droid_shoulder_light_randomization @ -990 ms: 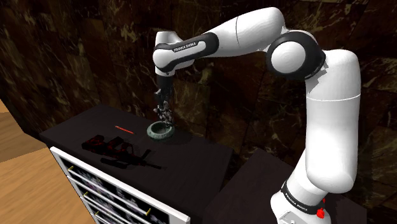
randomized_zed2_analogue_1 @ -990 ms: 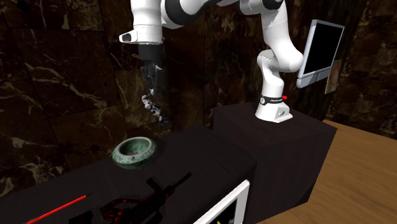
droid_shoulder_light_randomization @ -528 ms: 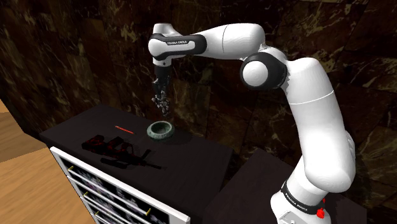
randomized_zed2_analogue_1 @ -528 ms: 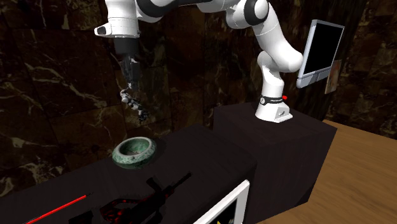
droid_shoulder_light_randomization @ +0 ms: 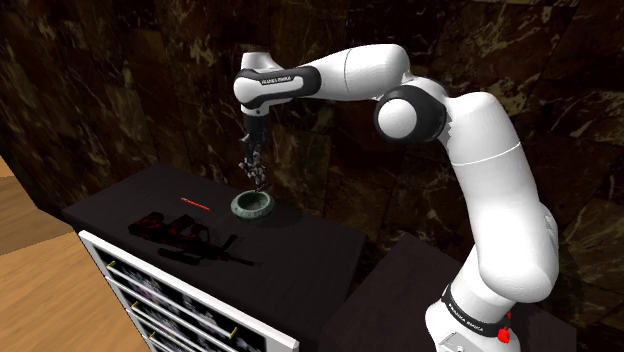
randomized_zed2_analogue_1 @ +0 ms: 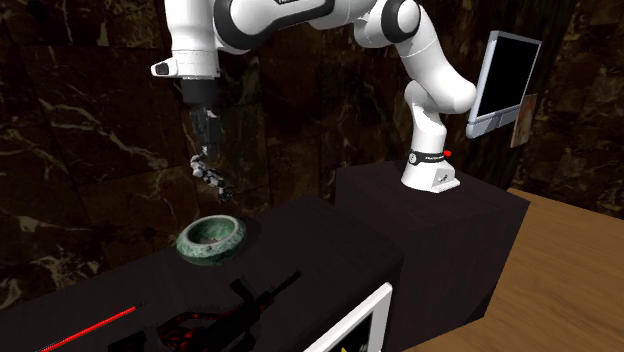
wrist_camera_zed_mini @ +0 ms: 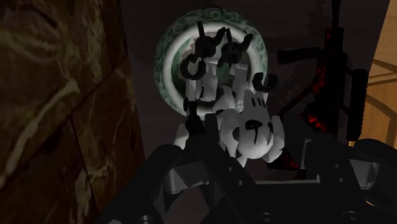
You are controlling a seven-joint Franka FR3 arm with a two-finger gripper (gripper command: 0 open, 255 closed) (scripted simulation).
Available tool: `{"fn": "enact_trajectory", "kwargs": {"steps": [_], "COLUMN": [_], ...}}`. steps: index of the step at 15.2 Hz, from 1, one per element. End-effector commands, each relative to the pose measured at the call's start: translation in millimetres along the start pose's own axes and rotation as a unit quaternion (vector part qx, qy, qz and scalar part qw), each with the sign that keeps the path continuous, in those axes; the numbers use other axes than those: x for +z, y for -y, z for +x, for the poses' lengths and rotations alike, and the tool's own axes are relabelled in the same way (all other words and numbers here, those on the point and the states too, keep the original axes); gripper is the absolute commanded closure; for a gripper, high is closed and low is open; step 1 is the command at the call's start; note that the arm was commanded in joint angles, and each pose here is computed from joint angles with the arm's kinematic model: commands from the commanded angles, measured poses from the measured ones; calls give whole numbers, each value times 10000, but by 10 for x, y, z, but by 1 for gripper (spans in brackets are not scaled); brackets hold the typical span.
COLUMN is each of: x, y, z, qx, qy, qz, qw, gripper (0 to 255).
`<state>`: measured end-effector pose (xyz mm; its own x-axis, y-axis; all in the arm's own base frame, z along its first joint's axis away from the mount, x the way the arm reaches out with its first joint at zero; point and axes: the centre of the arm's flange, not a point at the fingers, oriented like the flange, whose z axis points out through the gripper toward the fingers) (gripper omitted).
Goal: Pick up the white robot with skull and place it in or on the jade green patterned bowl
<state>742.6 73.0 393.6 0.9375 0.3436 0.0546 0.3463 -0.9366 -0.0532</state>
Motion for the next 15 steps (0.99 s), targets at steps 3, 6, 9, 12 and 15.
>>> {"fn": "enact_trajectory", "kwargs": {"steps": [3, 6, 9, 12, 15], "x": [209, 367, 525, 683, 809], "y": [-11, -19, -27, -36, -43], "z": [-20, -28, -38, -47, -53], "qx": [0, 0, 0, 0, 0], "qy": [-4, -4, -4, -4, -4], "qz": [0, 0, 0, 0, 0], "qw": [10000, 10000, 10000, 10000, 10000], "gripper": [255, 255, 255, 255, 255]}}
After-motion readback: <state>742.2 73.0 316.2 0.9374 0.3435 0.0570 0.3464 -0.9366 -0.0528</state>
